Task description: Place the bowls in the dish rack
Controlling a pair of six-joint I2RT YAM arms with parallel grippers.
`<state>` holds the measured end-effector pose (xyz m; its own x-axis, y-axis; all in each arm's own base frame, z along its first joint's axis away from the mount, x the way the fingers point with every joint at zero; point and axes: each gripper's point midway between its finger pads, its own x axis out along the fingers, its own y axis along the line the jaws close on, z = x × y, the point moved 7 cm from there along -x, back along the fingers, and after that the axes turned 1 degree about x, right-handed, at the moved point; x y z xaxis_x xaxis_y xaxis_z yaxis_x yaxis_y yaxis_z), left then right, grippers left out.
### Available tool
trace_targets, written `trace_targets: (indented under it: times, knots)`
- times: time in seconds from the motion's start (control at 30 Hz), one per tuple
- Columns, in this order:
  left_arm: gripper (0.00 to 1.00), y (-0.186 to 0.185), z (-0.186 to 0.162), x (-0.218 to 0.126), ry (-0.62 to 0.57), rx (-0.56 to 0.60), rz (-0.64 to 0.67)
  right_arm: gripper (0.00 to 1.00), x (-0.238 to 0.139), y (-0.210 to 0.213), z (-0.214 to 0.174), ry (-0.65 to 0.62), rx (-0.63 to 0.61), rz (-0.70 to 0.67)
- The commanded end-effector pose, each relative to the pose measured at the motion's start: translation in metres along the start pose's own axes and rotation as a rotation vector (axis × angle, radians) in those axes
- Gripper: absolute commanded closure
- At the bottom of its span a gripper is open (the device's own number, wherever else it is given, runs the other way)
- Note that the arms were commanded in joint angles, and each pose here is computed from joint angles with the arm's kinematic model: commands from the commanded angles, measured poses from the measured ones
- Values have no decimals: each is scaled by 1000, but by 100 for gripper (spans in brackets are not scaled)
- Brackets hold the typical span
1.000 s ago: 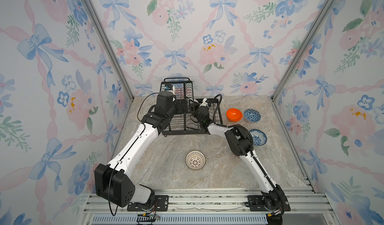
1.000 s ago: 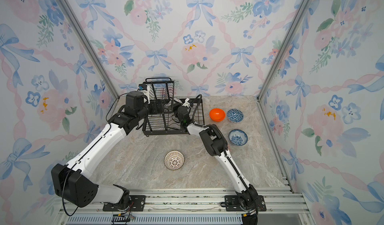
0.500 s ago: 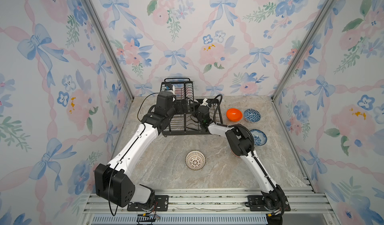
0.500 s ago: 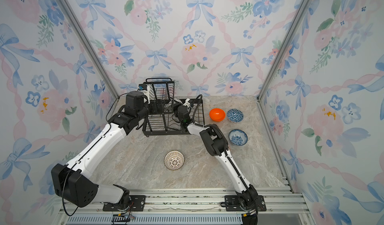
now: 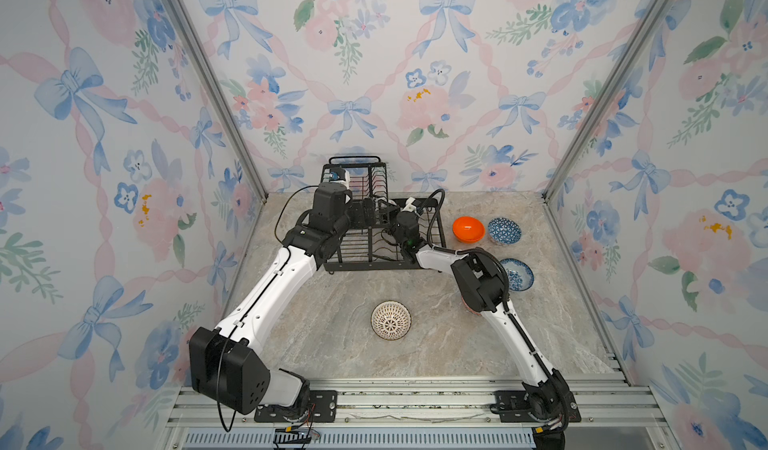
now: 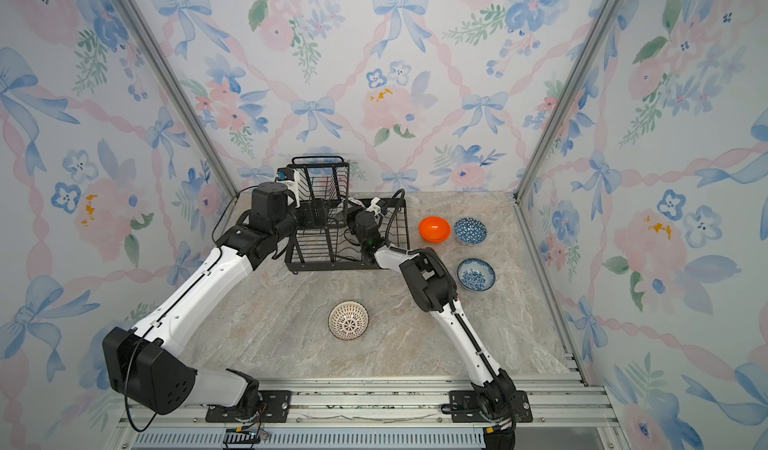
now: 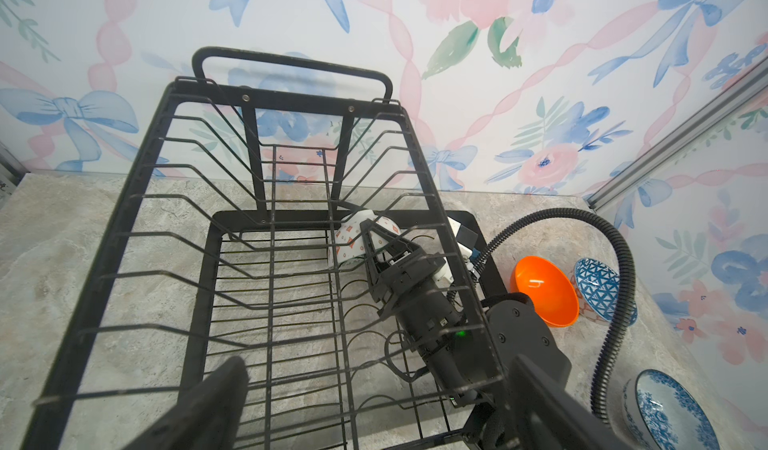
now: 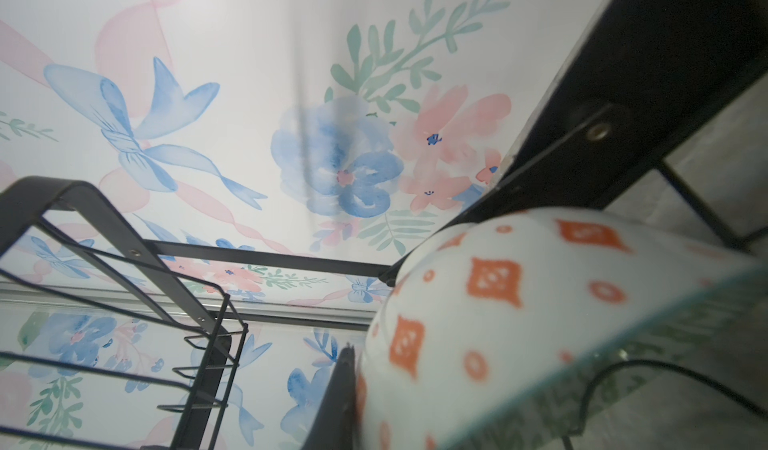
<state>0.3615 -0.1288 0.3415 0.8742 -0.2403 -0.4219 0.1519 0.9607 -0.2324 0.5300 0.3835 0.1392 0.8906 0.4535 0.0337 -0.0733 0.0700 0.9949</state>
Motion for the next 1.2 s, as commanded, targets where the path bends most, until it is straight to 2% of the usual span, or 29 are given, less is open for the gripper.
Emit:
trace_targets:
  times: [0.0, 0.1, 0.77, 0.9, 1.17]
  knots:
    - [2, 6, -12, 3, 44, -14, 15, 88, -4, -4, 1, 8, -18, -72]
    - [2, 5, -12, 4, 46, -15, 14, 84, -4, -3, 1, 6, -19, -68]
    - [2, 6, -13, 3, 44, -18, 14, 76, -3, 10, 16, -24, -60, -45]
    - [2, 6, -13, 2, 42, -17, 13, 71, -2, 13, 21, -31, -71, -33]
    - [2, 6, -14, 1, 43, -18, 11, 70, 1, 16, 29, -46, -73, -25]
